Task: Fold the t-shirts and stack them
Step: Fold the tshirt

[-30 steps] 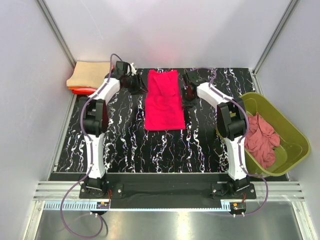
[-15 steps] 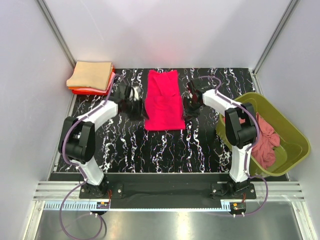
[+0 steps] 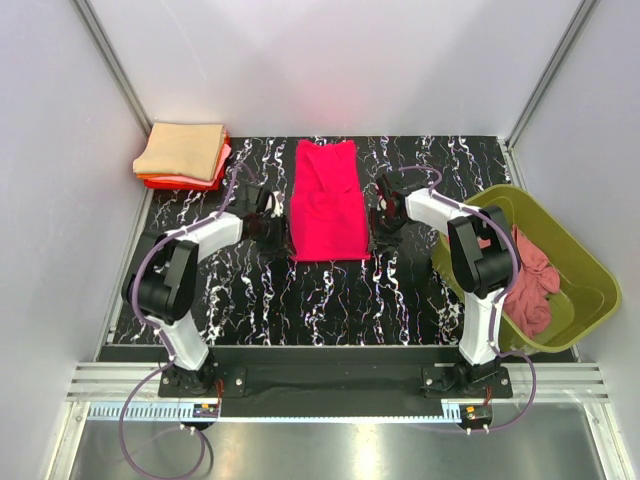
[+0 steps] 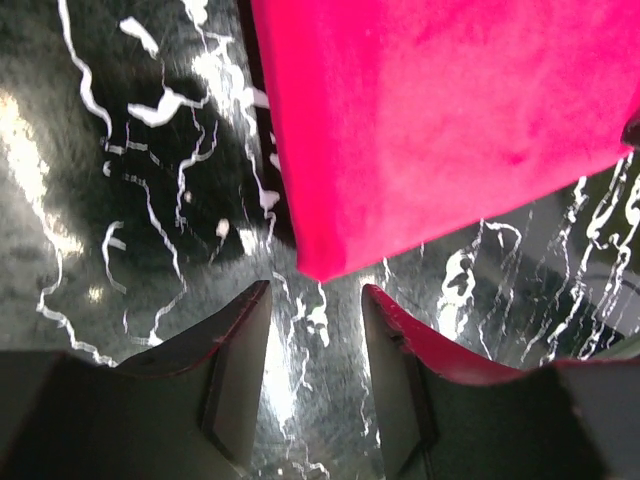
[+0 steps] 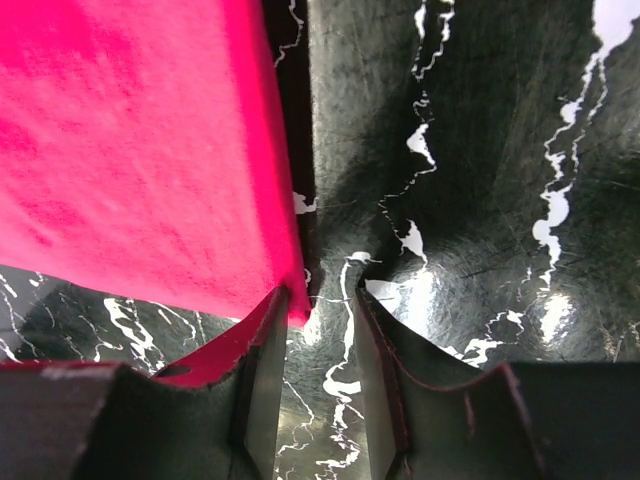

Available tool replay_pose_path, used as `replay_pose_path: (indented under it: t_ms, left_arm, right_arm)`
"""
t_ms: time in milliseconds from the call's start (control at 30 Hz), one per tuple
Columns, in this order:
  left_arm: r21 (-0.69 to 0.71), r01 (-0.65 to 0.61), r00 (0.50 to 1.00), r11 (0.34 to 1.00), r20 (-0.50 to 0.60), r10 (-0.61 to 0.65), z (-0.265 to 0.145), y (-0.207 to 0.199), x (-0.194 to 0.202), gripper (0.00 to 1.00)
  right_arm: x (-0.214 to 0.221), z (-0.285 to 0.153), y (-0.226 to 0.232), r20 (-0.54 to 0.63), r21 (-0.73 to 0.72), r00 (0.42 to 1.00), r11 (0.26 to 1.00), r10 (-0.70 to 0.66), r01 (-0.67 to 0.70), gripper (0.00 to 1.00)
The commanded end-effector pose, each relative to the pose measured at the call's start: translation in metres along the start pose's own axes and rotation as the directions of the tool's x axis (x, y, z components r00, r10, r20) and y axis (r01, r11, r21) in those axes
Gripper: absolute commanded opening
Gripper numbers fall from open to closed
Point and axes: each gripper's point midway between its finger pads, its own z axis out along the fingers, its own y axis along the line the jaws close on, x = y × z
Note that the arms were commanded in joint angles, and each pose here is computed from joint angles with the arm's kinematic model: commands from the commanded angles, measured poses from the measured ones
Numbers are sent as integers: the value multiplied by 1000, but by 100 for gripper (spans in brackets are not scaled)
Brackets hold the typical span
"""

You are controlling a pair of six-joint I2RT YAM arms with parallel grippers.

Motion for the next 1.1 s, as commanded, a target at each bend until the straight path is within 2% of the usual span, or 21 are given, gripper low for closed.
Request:
replay_pose_path:
  t_ms: [0,67,167,233,300,433,567,600,667,733,767,800,833,867,967,1067]
  left_arm:
    - [10,1,1000,1000,25,-1,13,1,-10,45]
    - [17,-2,1000,1000,19,1,17,-1,-11,44]
    - [23,-1,1000,1000,17,0,17,-2,-12,17]
    - [15,15,1000,1000,19,-16,14,-2,-11,0]
    - [-1,22,999,1000,39,-22,4,0,-5,0]
    - [-24,39,996,999,77,-37,-16,2,13,0]
    - [-11,39,997,999,66,-38,-28,4,42,0]
    - [-9,37,998,999,58,-37,-28,4,50,1]
    - [-20,50,998,999,46,-49,-31,9,68,15]
    - [-46,61,998,997,26,-60,-30,17,88,23]
    - [-61,60,997,996,56,-57,-35,19,86,27]
    - [-71,64,996,995,61,-60,-37,22,88,39]
    - [-74,61,996,995,72,-56,-39,21,86,40]
    - [-87,57,994,995,94,-49,-44,22,81,42]
    - [-91,53,987,994,154,-38,-51,13,49,48]
    - [-30,93,980,995,181,-86,-51,6,8,49]
  right_arm:
    - [-8,-14,13,59,-48,998,998,-36,39,39]
    - [-8,-11,14,53,-57,998,998,-35,38,39]
    - [-3,-8,16,39,-73,998,996,-38,41,35]
    - [1,-10,15,41,-72,998,997,-39,42,13]
    - [8,-13,11,47,-60,998,997,-41,44,0]
    - [23,-31,13,89,-70,995,996,-42,48,0]
    - [57,-25,15,57,-69,997,996,-61,65,0]
    - [65,-24,15,50,-60,997,996,-66,69,0]
    - [82,-24,17,39,-53,997,996,-72,74,0]
    - [87,-31,18,59,-48,996,997,-62,64,1]
    - [90,-32,18,57,-49,997,997,-55,58,5]
    - [89,-38,22,71,-63,996,997,-50,55,9]
    - [88,-41,25,78,-71,996,996,-39,45,15]
    - [81,-46,30,101,-80,994,996,-39,47,28]
    - [55,-58,42,170,-89,984,993,-58,74,35]
    - [24,-58,54,198,-89,974,987,-111,131,38]
